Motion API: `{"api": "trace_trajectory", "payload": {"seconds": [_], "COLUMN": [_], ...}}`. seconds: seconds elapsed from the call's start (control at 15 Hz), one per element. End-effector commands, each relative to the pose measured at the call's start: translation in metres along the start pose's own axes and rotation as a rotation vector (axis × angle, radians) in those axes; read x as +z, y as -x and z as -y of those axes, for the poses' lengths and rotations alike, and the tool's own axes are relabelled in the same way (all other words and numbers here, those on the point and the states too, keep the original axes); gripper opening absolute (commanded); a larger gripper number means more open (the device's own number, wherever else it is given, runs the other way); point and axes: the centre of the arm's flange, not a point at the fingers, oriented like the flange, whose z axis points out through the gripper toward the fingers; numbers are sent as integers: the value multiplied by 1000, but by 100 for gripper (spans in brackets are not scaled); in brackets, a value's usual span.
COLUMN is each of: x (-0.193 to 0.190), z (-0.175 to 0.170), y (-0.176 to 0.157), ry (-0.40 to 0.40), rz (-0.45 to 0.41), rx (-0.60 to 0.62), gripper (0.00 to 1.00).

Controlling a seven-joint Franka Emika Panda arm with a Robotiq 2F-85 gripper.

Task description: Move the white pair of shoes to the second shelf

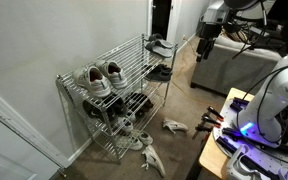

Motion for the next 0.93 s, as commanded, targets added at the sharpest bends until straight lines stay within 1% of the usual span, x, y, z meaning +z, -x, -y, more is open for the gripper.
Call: {"api": "trace_trajectory", "payload": {"seconds": [0.0,0.27,0.47,0.53,0.67,0.87], "x": [7,24,45,51,65,82], "z": [42,97,129,136,148,164], "y": [-28,-63,-96,-106,-125,-152], "ry": [54,97,150,170,230,283], "rz": [-26,-83,-149,-156,-148,-128], "rx": [-11,-14,65,76,61,39], "gripper": [100,100,100,100,100,100]}}
